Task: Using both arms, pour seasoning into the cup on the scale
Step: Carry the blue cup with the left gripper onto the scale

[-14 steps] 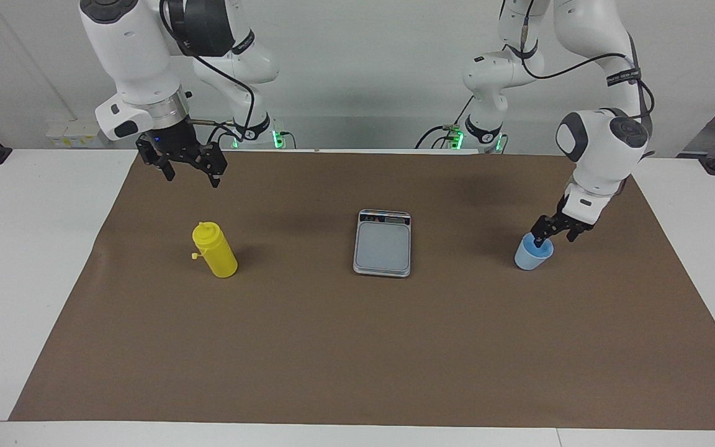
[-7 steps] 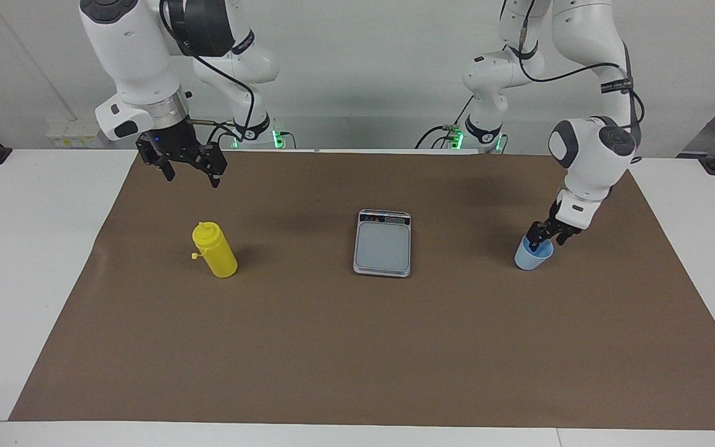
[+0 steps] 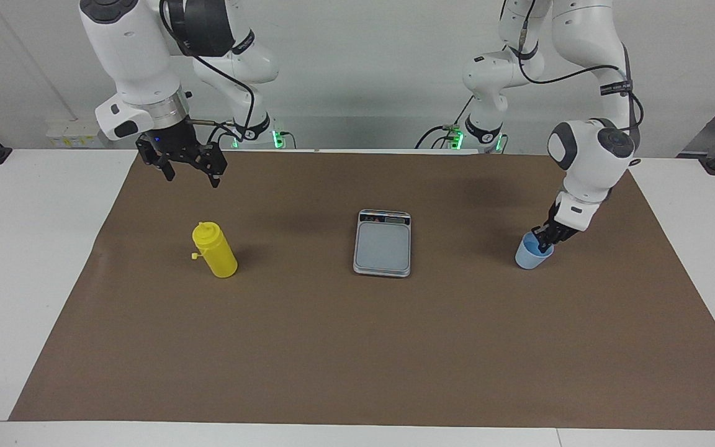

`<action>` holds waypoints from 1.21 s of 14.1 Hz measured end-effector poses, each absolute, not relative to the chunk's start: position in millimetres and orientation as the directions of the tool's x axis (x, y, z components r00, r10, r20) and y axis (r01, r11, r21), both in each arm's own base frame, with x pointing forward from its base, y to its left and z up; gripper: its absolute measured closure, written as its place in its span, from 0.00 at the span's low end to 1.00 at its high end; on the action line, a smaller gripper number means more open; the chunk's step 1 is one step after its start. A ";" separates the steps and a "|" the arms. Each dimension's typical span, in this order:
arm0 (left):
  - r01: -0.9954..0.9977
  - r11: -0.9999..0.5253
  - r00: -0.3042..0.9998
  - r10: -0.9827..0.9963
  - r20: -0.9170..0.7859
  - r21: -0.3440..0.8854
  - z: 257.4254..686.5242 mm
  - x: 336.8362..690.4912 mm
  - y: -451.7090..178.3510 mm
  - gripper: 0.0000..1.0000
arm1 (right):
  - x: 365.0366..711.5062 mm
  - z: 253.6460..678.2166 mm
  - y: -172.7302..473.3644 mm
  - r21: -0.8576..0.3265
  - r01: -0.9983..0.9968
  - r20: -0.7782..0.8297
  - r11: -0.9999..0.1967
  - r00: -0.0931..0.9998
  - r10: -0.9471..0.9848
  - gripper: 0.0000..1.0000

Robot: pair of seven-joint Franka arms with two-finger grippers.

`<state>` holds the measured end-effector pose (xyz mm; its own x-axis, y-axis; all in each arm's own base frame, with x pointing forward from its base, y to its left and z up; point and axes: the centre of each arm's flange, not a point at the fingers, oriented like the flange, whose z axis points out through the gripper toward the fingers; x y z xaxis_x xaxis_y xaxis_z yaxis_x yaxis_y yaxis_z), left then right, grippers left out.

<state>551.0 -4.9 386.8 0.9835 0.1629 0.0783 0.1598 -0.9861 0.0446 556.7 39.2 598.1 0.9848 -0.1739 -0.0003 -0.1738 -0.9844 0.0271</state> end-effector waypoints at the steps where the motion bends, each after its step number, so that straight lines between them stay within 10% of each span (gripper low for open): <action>1: 0.147 -0.988 0.986 0.150 0.078 0.045 407.7 559.4 -11.0 0.96 | 556.7 598.1 39.2 0.027 -0.174 0.000 -0.984 0.985 -0.174 0.00; 8: 0.027 -0.997 0.995 0.034 0.089 0.079 514.5 571.5 -122.1 0.96 | 556.7 598.1 39.2 0.027 -0.174 0.000 -0.984 0.985 -0.174 0.00; 17: 0.038 -0.992 0.997 0.046 0.064 0.120 480.3 503.0 -335.5 0.96 | 556.7 598.1 39.2 0.027 -0.174 0.000 -0.984 0.985 -0.174 0.00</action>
